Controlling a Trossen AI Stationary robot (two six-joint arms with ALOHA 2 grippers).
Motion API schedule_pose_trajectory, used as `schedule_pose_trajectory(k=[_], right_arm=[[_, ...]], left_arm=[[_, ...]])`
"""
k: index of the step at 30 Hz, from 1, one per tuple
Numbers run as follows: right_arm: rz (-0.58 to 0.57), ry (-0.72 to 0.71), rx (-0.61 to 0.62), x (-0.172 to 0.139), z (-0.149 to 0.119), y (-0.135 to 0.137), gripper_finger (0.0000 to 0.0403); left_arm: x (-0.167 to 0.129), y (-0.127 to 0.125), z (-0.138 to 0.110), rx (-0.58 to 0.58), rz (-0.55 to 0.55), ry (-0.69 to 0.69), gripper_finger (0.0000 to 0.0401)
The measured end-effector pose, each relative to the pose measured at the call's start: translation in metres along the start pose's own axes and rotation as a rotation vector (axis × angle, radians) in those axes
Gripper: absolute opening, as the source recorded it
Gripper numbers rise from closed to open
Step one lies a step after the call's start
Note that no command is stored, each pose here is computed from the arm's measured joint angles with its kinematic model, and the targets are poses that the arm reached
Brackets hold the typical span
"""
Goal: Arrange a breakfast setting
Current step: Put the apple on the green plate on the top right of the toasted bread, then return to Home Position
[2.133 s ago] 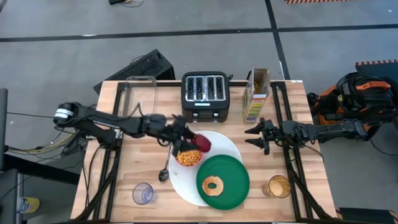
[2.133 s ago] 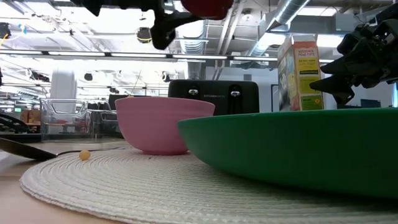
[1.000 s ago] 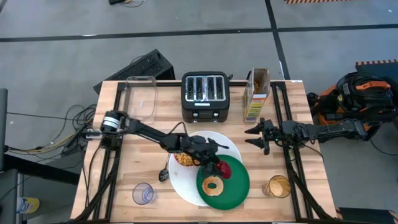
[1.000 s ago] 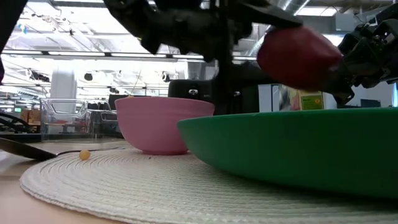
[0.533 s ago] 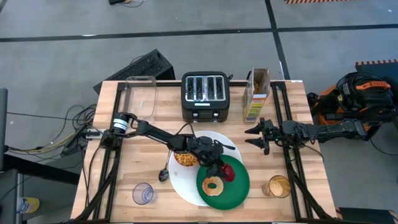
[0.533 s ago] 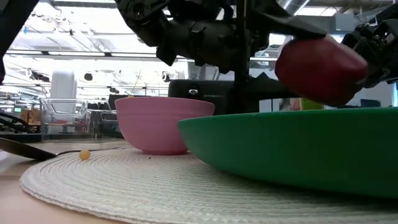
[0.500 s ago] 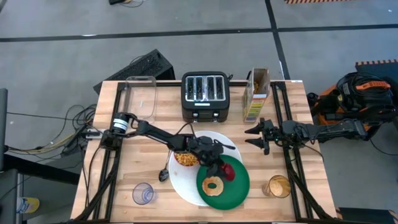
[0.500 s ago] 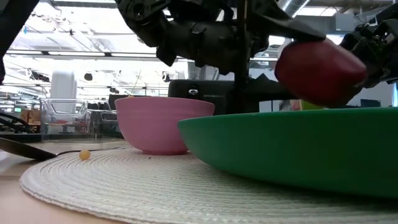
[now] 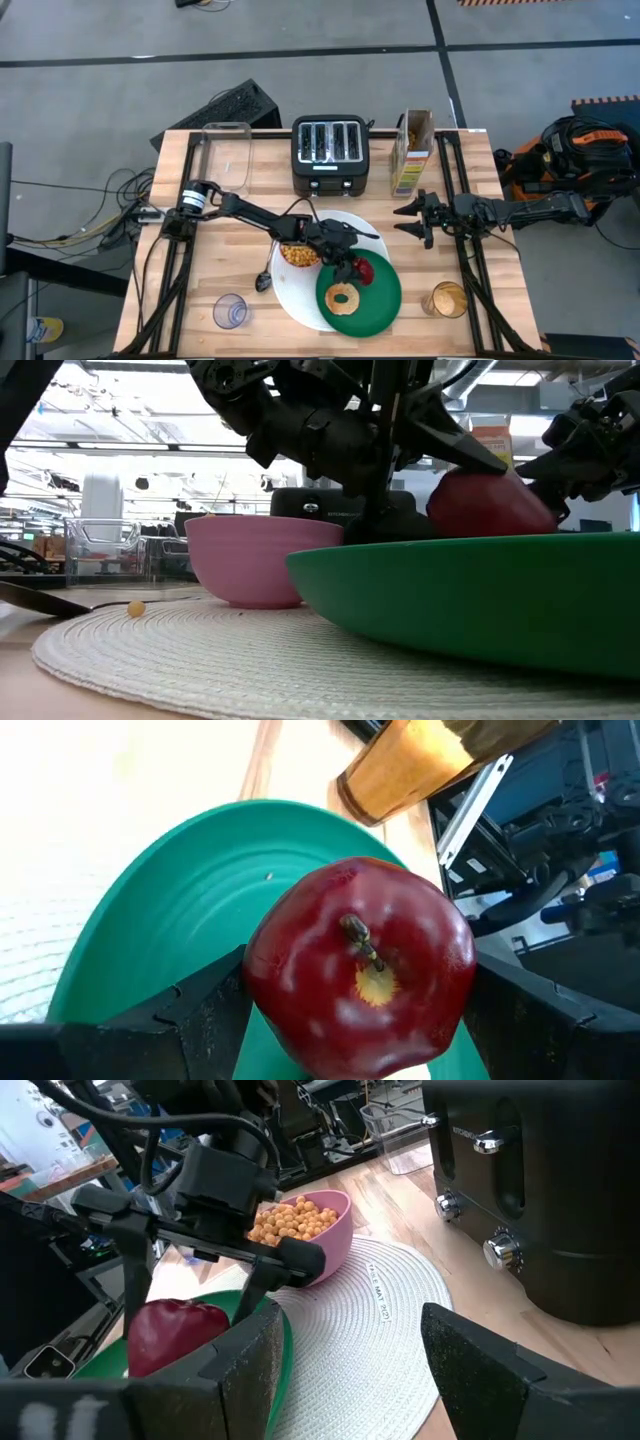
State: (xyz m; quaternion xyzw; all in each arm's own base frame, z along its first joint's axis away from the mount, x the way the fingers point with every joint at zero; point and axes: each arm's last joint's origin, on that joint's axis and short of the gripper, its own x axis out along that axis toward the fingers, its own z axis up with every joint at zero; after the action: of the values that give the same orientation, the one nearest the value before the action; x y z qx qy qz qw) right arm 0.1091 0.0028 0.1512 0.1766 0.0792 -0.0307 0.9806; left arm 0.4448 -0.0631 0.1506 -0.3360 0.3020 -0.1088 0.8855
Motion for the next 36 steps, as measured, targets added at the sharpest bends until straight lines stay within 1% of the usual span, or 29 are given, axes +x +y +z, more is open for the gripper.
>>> schedule_pose_trajectory(k=[11,21,31,36], right_arm=[[0.0,0.0,0.0,0.0,0.0,0.0,0.026],[0.0,0.0,0.0,0.0,0.0,0.0,0.026],[0.0,0.0,0.0,0.0,0.0001,0.0,0.026],[0.0,0.0,0.0,0.0,0.0,0.0,0.026]], left_arm=[[0.0,-0.0003,0.0,-0.014,-0.003,0.0,0.0304],[-0.0001,-0.0003,-0.0001,0.005,-0.003,0.001,0.0342],[-0.0008,0.0013,0.0008,0.001,-0.003,0.005,0.0344],[-0.0023,0.0038,0.0034,-0.003,-0.03,0.019,0.0344]])
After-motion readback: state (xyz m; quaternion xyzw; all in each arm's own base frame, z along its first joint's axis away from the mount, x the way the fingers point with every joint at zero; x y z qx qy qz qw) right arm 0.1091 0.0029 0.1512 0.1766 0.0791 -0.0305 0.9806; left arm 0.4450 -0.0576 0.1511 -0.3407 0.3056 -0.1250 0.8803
